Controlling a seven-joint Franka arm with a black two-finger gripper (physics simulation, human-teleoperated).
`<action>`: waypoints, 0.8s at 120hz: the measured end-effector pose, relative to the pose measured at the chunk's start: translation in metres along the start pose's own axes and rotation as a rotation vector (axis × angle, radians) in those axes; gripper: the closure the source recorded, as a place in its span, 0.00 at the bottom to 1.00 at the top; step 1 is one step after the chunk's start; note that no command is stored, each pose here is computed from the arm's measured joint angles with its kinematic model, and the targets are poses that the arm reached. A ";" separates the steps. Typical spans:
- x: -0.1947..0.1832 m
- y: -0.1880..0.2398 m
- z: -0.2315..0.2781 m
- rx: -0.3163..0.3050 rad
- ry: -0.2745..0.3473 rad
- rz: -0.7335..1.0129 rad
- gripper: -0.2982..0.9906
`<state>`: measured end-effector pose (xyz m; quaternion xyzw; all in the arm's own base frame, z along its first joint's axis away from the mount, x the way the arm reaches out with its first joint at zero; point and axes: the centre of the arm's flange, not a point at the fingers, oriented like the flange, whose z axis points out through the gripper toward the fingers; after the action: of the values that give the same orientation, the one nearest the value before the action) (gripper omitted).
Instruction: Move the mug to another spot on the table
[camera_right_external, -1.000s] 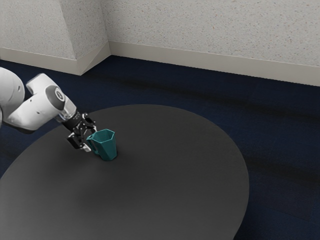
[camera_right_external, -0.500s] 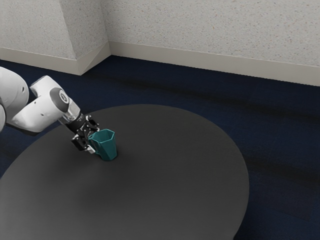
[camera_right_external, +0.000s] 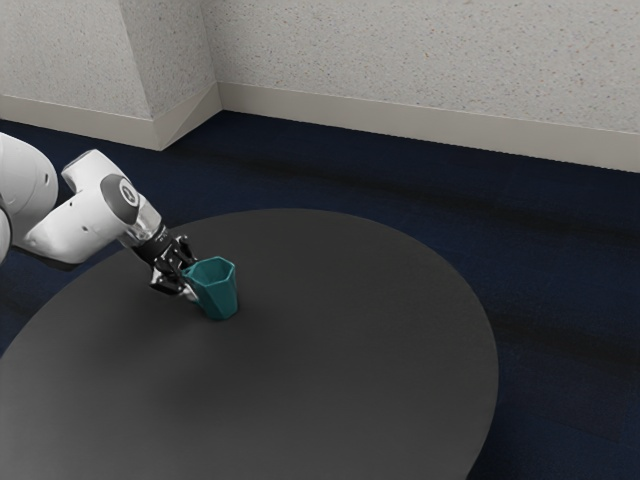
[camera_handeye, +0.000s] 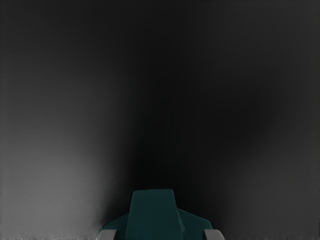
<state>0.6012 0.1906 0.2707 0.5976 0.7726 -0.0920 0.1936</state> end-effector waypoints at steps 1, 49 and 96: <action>0.000 0.000 0.000 0.000 0.000 0.000 0.65; -0.010 -0.001 -0.012 -0.008 -0.006 0.013 0.69; -0.039 -0.028 -0.011 0.036 -0.082 0.004 0.73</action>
<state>0.5802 0.1521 0.2942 0.5983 0.7610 -0.1300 0.2144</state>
